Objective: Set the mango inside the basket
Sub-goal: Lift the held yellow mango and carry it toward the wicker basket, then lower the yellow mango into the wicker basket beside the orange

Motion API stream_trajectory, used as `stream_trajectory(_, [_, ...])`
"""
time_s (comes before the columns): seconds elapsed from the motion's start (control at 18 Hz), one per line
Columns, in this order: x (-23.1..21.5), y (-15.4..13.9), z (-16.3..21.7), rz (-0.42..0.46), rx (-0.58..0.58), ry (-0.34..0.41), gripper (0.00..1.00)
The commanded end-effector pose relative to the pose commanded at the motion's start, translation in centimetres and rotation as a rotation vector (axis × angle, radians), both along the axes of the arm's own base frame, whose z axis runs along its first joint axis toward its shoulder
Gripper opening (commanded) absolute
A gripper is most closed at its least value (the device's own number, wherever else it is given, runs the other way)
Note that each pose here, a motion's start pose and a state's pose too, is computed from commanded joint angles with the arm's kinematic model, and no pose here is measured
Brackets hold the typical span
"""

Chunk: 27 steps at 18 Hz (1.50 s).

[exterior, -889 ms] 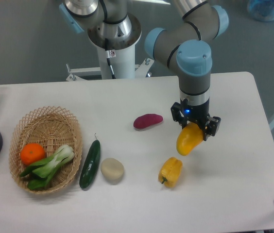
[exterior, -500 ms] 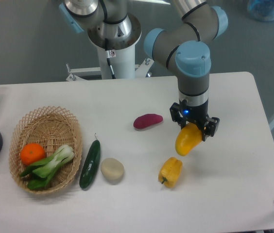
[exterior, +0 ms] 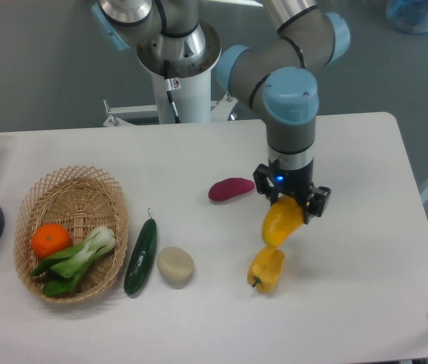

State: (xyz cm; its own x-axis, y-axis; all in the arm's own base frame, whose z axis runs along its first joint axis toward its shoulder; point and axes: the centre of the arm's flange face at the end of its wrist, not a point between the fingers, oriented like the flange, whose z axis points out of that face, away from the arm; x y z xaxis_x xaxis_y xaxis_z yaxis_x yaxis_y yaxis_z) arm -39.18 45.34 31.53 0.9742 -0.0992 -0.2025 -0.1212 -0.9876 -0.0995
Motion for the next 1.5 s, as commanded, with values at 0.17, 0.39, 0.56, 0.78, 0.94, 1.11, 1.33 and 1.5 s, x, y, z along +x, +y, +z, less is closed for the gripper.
stream_trajectory(0.17, [4.7, 2.9, 0.8, 0.059, 0.047, -0.004, 0.35])
stream_trajectory(0.39, [13.3, 7.0, 0.6, -0.068, 0.045, -0.016, 0.35])
stream_trajectory(0.56, [20.6, 7.4, 1.3, -0.167, 0.071, -0.004, 0.35])
stream_trajectory(0.78, [25.6, 8.0, 0.1, -0.287, 0.071, 0.0, 0.36])
stream_trajectory(0.94, [27.4, 7.4, -1.9, -0.306, 0.041, -0.04, 0.36])
stream_trajectory(1.11, [28.2, 7.0, -4.9, -0.314, -0.005, -0.074, 0.41])
stream_trajectory(1.33, [29.5, 8.0, -5.2, -0.335, -0.003, -0.081, 0.45])
stream_trajectory(1.5, [30.3, 9.0, -4.9, -0.332, 0.017, -0.095, 0.49])
